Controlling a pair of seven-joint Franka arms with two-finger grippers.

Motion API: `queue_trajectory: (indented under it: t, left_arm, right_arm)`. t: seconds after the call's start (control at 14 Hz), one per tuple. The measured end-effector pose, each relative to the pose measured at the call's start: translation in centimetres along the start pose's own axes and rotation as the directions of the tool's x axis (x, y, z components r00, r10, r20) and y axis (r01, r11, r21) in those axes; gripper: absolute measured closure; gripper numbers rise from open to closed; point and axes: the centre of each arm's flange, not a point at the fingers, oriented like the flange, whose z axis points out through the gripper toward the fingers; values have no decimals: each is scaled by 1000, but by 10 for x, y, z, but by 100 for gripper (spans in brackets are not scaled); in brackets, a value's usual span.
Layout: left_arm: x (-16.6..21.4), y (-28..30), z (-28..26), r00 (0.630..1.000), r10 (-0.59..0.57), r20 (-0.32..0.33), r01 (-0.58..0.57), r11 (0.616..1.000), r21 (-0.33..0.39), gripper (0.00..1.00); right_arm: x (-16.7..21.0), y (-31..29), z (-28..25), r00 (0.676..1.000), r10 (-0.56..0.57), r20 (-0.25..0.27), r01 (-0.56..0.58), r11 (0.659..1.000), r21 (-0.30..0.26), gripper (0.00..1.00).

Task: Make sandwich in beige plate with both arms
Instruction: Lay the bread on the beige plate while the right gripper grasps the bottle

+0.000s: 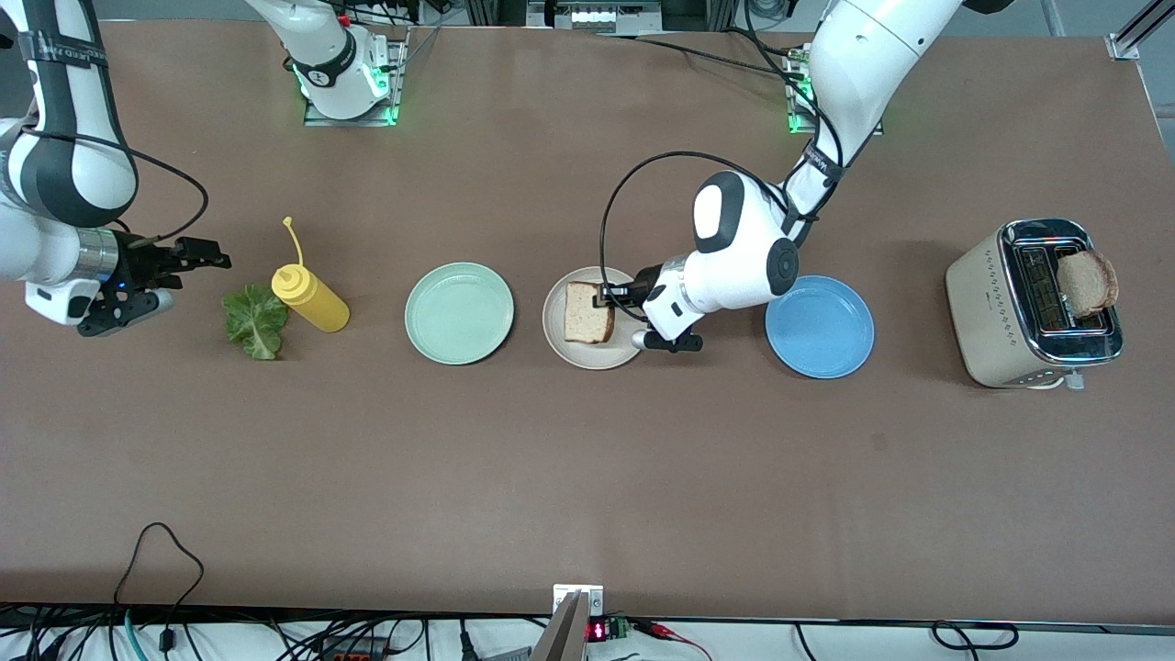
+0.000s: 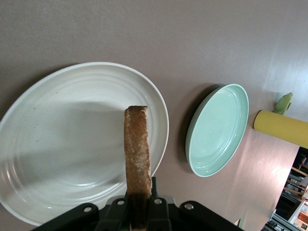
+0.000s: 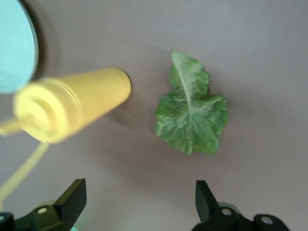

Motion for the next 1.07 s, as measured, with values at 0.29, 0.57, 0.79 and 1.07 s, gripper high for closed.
queue_trajectory:
  t: [0.29, 0.57, 0.79, 1.07]
  left_arm:
    - [-2, -5, 13, 1000, -5, 7, 5, 1000, 9, 90]
    - [-1, -8, 16, 1000, -10, 3, 10, 1000, 12, 90]
    - [2, -11, 14, 1000, -14, -6, 14, 1000, 14, 90]
    - [16, -24, 0, 999, -38, -33, 39, 999, 10, 90]
  right_arm:
    - [-12, 1, 29, 981, -191, -43, 190, 982, -20, 0]
    - [-28, 17, 70, 896, -379, -231, 398, 917, 40, 0]
    - [-27, 28, 103, 796, -456, -398, 517, 854, 55, 0]
    - [-12, 19, 120, 679, -520, -518, 613, 790, 9, 0]
